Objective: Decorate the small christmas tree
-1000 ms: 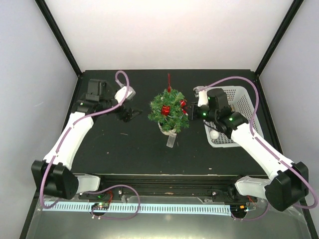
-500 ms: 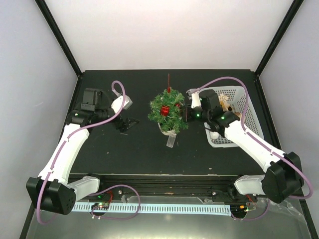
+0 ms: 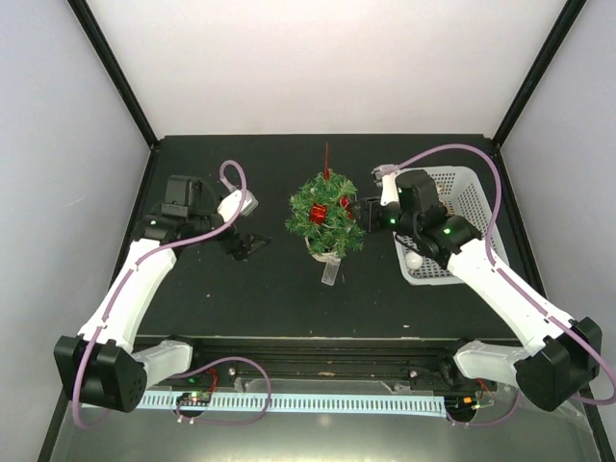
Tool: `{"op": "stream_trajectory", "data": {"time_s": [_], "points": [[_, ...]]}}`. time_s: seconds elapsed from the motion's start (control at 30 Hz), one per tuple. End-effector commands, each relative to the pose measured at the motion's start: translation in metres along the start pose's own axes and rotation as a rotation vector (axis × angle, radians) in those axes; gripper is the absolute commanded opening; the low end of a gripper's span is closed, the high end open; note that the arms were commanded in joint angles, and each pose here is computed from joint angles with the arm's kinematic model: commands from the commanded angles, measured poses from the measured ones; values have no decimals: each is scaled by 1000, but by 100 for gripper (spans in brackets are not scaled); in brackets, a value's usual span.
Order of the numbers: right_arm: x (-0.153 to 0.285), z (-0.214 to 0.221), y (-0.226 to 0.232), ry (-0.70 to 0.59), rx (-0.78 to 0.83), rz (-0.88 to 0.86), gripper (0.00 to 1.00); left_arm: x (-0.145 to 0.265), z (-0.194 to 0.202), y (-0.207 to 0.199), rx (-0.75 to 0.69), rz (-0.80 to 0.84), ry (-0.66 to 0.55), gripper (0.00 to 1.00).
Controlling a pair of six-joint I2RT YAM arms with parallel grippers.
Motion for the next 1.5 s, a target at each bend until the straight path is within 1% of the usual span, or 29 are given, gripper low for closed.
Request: {"op": "stream_trajectory", "data": {"time_s": [0.0, 0.07, 0.17, 0.3, 0.47, 0.67, 0.9, 1.03, 1.2, 1.47], "points": [[14, -12, -6, -34, -2, 86, 49, -15, -10, 18, -25, -72, -18, 99], [16, -14, -6, -35, -6, 95, 50, -26, -12, 26, -40, -133, -9, 99], [20, -14, -8, -42, -15, 114, 50, -41, -14, 31, -43, -171, -28, 99], [31, -18, -14, -76, -20, 166, 50, -59, -15, 32, -55, -187, -22, 99], [43, -22, -18, -117, -24, 215, 53, -84, -11, 38, -28, -174, 31, 99], [46, -23, -22, -122, -24, 236, 53, -107, -13, 43, -57, -186, 53, 99], [43, -19, -27, -110, -20, 252, 53, -118, -32, 60, -67, -245, 20, 99], [41, -18, -28, -106, -17, 255, 53, -125, -40, 76, -63, -298, 25, 99], [39, -17, -29, -101, -20, 251, 53, -128, -53, 99, -63, -354, 3, 99], [34, -10, -31, -85, -29, 246, 53, -141, -72, 125, -64, -372, -11, 99]]}}
Point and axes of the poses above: each gripper's point midway between its finger pads, its own x axis back along the fingers, its own y axis along the line the jaws close on, z = x × y, the point moved 4 cm from there along x, back along the fingers, and after that the axes turned 8 degrees about x, right-handed, at the moved point
